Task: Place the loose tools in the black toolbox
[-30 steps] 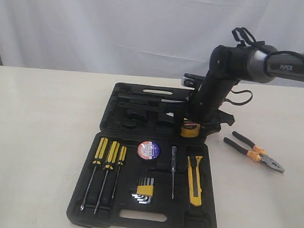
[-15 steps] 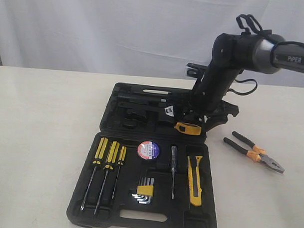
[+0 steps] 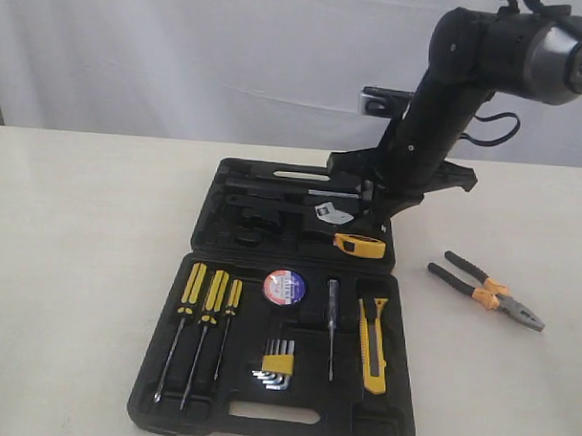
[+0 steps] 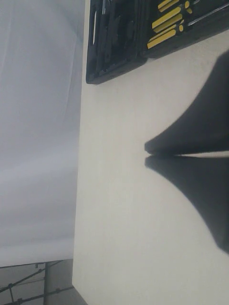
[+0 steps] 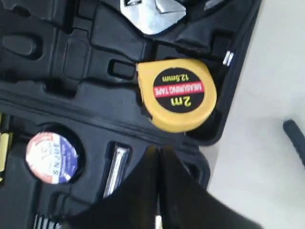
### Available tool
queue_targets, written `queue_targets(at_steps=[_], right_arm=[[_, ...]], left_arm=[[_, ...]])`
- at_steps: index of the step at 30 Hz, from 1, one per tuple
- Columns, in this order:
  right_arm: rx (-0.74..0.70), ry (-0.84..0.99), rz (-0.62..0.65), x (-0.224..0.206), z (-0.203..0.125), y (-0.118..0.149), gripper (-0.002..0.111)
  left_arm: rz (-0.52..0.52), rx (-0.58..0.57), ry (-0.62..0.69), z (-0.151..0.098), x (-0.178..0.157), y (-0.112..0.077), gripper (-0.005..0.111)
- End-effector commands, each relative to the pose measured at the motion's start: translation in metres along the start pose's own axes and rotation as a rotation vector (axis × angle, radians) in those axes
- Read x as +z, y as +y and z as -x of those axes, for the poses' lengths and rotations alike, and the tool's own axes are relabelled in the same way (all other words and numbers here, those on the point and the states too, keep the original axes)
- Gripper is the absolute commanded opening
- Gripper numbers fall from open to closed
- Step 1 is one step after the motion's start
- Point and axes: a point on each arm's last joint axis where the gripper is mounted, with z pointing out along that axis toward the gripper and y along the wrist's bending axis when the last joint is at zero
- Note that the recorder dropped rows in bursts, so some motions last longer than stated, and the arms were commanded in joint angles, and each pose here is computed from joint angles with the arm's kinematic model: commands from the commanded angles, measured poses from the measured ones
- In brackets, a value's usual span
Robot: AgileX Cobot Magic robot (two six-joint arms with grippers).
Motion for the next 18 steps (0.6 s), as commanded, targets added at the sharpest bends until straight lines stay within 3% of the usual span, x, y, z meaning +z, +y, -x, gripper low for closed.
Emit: queue_targets(at_steps=[1, 18], right_arm=[[-0.046, -0.022, -0.027, 0.017, 0.006, -0.005, -0.001], [-0.070, 0.077, -0.044, 0.083, 0.002, -0.014, -0.001]], left_arm=[[-0.004, -0.007, -0.001, -0.001, 0.000, 0.000, 0.000], [-0.004, -0.007, -0.001, -0.001, 0.000, 0.000, 0.000]])
